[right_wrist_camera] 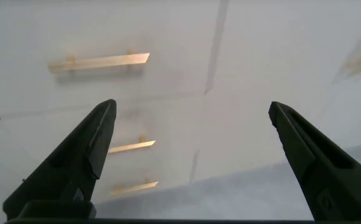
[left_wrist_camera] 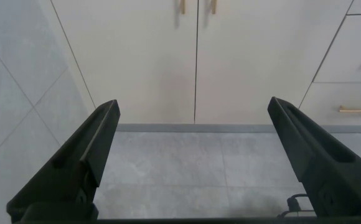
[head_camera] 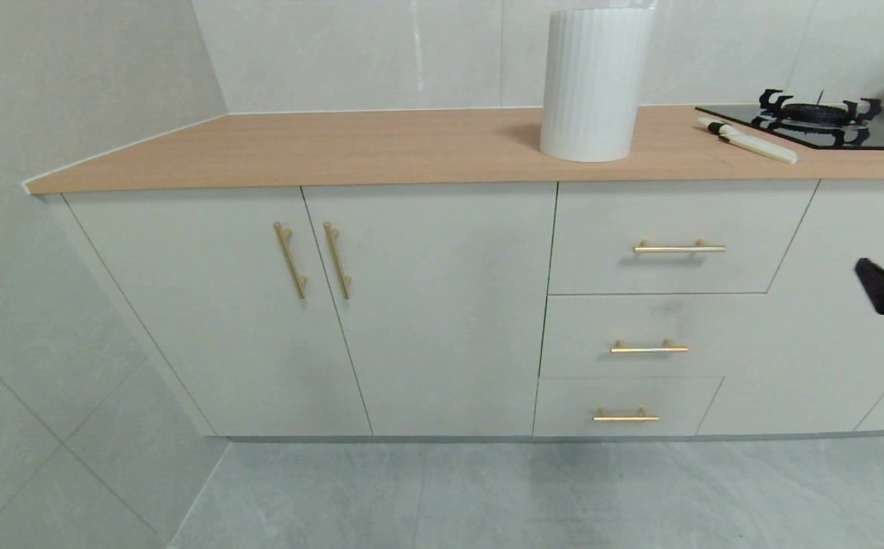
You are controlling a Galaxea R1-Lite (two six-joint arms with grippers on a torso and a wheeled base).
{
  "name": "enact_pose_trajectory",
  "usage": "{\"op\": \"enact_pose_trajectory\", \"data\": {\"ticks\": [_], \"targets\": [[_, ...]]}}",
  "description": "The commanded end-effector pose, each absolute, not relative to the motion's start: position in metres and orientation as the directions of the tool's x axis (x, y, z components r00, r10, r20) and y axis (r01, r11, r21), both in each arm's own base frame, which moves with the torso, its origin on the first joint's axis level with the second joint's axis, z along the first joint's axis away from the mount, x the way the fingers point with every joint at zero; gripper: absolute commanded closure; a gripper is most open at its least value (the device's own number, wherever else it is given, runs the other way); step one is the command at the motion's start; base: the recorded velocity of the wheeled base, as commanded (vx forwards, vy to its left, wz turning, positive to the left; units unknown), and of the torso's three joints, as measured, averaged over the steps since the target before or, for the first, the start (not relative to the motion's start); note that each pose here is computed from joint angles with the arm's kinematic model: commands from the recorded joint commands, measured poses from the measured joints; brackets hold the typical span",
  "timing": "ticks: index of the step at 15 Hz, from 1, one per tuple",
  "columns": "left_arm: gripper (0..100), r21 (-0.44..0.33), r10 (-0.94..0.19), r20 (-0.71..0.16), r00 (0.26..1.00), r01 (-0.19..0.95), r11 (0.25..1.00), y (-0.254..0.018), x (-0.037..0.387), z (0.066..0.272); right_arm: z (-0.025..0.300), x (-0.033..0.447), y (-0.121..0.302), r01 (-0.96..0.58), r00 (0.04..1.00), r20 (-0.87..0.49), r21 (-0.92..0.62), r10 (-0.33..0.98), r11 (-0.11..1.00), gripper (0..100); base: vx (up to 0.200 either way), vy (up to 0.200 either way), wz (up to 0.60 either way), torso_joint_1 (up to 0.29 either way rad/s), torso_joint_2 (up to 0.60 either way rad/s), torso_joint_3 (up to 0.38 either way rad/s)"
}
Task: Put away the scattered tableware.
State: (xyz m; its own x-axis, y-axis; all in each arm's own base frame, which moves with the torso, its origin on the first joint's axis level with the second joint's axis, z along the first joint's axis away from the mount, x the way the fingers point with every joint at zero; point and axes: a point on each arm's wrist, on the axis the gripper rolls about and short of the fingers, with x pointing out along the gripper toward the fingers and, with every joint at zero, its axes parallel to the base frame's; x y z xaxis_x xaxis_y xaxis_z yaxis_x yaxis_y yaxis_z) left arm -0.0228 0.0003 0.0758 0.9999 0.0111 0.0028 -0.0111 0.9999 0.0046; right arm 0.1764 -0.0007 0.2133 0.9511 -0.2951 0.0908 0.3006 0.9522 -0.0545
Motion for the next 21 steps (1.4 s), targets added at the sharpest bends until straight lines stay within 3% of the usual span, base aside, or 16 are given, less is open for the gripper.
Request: {"op": "enact_pose_trajectory", "data": {"ticks": [1,5,10,14,17,21], "targets": [[0,0.005,0.011,0.002,1.0,-0.011,1.0,0.0,-0.023,0.076,0.226,0.036,-0.007,0.382,0.897,0.28,-0.098,-0.343,0.919,0,0.0,0.0,0.0,0.0,0.0,0.0],[0,0.005,0.011,0.002,1.0,-0.011,1.0,0.0,-0.023,0.076,0.216,-0.045,-0.01,0.378,0.909,0.251,-0.161,-0.332,0.912,0,0.0,0.0,0.0,0.0,0.0,0.0],[0,0.005,0.011,0.002,1.0,-0.011,1.0,0.0,-0.023,0.076,0.182,-0.082,-0.009,0.417,0.889,0.286,-0.181,-0.358,0.891,0,0.0,0.0,0.0,0.0,0.0,0.0],[0,0.005,0.011,0.002,1.0,-0.011,1.0,0.0,-0.023,0.076,0.137,-0.05,-0.008,0.355,0.924,0.189,-0.099,-0.333,0.93,0,0.0,0.0,0.0,0.0,0.0,0.0],[0,0.005,0.011,0.002,1.0,-0.011,1.0,0.0,-0.023,0.076,0.094,-0.027,-0.004,0.168,0.98,0.124,-0.109,-0.154,0.98,0,0.0,0.0,0.0,0.0,0.0,0.0],[0,0.005,0.012,0.002,1.0,-0.012,1.0,0.0,-0.023,0.076,0.08,-0.023,-0.001,0.02,0.999,0.043,-0.077,-0.017,0.997,0,0.0,0.0,0.0,0.0,0.0,0.0]]}}
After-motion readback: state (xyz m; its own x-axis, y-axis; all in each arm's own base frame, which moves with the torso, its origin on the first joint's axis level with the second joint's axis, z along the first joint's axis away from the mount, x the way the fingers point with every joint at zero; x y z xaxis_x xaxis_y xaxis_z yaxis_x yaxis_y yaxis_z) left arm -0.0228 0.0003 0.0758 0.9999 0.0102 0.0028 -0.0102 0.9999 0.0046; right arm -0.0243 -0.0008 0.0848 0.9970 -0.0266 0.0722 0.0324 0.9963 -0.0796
